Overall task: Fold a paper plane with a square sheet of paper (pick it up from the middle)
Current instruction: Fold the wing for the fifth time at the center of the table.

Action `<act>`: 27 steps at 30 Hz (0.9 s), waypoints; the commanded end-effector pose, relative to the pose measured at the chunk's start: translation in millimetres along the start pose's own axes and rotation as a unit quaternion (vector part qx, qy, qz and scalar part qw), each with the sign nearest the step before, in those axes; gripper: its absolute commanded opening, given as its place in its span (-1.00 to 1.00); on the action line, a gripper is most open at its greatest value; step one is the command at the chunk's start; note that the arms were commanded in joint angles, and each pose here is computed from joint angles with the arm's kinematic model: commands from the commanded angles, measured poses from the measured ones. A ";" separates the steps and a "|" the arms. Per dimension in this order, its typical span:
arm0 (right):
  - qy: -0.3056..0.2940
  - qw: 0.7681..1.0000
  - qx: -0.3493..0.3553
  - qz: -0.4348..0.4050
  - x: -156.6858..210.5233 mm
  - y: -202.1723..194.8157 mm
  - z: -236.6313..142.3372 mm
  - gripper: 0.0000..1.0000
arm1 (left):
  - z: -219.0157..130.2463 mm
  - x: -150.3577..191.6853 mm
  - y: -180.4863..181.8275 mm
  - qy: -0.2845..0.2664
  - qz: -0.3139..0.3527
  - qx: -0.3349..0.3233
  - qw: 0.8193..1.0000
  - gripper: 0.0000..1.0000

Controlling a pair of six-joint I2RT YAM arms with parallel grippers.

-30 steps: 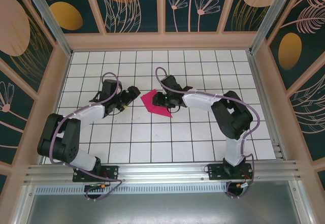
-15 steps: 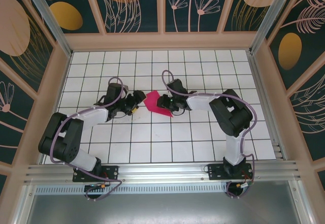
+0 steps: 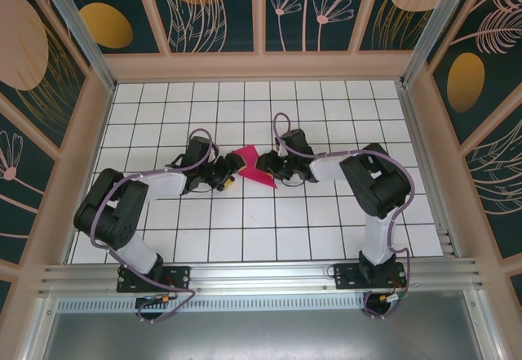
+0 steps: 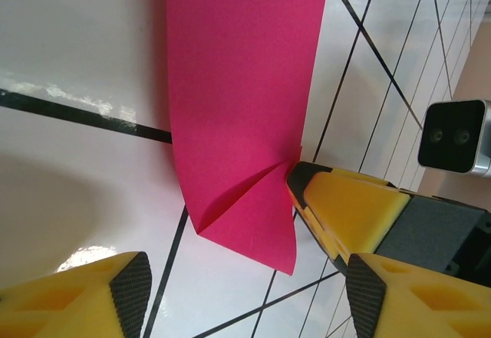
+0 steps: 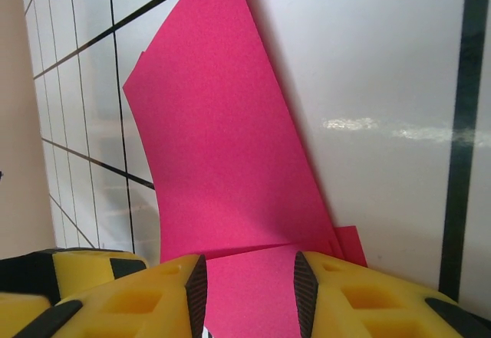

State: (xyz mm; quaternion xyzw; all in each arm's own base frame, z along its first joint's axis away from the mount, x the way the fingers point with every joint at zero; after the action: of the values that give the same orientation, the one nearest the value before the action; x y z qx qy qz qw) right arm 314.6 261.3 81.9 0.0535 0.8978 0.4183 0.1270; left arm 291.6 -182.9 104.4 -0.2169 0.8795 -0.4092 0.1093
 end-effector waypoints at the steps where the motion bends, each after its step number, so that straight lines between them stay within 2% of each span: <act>1: 0.028 0.997 0.050 0.045 15.0 -33.1 0.0 -0.24 | 5.5 -4.5 -10.3 0.005 0.001 0.012 1.000 0.35; 7: 0.030 0.998 0.039 0.049 15.3 -34.1 -0.1 -0.23 | 13.3 -5.3 -9.6 0.017 -0.004 0.015 1.000 0.18; 18: 0.036 0.998 0.002 0.055 14.0 -29.0 -0.6 -0.22 | 21.9 -5.5 -9.1 0.030 -0.011 0.026 0.999 0.09; 27: 0.036 0.998 -0.022 0.048 11.9 -22.4 -3.0 -0.18 | 22.7 -3.7 -14.3 0.036 -0.008 0.043 0.998 0.12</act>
State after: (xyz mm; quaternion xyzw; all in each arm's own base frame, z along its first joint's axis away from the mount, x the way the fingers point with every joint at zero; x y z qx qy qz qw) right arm 313.8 253.9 81.6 0.0642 0.8790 0.4590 0.1117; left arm 303.3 -196.2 94.2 -0.2152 0.8728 -0.4302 0.0827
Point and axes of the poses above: each hand's point on the last joint's axis, 136 mm out from that joint toward the fingers, its own z axis out along the fingers, its own y axis along the line the jaws close on, x = y × z, the point moved 8 cm from there along -z, back along the fingers, and after that the axes turned 2 degrees about z, right-handed, at the moved point
